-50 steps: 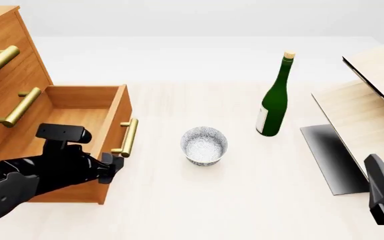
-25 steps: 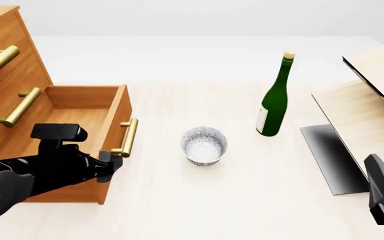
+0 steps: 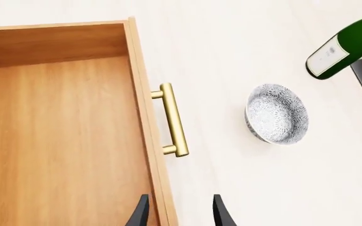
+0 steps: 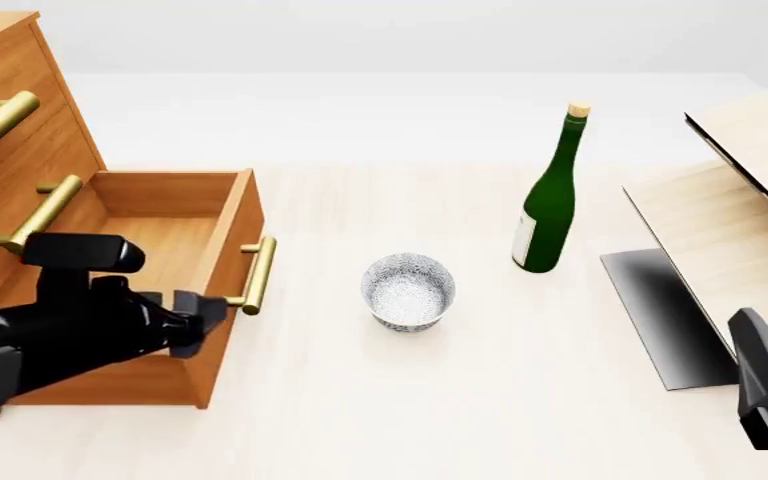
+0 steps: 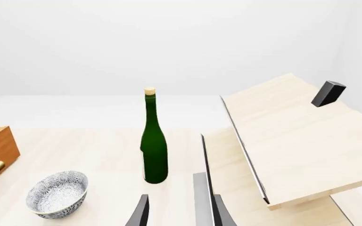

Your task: Put the bowl in the bottom drawer of the cabinet and close it.

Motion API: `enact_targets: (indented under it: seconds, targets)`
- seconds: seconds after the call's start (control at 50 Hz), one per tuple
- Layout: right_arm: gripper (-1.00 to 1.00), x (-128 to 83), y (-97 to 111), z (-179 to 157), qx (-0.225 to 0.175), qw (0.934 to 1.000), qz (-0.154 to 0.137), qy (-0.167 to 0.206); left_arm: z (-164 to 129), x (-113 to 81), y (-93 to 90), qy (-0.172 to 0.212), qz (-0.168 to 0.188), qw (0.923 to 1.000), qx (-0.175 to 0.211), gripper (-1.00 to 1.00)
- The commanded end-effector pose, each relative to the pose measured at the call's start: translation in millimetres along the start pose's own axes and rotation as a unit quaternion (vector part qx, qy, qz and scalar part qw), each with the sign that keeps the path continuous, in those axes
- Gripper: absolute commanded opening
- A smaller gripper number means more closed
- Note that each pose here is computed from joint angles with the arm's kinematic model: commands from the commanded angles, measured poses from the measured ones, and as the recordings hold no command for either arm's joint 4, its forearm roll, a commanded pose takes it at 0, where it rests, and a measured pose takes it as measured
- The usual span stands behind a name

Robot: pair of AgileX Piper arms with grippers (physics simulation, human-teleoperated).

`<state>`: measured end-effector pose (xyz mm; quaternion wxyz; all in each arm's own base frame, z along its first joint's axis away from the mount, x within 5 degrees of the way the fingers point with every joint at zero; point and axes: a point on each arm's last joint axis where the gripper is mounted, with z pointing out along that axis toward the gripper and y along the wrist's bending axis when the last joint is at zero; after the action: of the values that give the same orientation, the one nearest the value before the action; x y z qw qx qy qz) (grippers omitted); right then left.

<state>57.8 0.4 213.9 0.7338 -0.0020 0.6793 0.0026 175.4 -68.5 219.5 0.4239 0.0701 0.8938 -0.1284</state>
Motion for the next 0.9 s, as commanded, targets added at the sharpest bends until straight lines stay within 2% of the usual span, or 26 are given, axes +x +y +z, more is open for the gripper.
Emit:
enact_targets:
  seconds: [0.02, 0.44, 0.9]
  targets:
    - [1.00, 0, 0, 0, 0.000, 1.0000, 0.000, 0.000, -13, -5.6, 1.1, -0.015, 0.008, 0.9999, -0.002, 1.00]
    - [1.00, 0, 0, 0, 0.000, 1.0000, 0.000, 0.000, -41, -16.1, 2.0, -0.064, 0.028, 0.9975, -0.002, 1.00]
    - [1.00, 0, 0, 0, 0.000, 1.0000, 0.000, 0.000, -52, -33.1, -18.0, -0.098, 0.024, 0.9938, 0.048, 1.00]
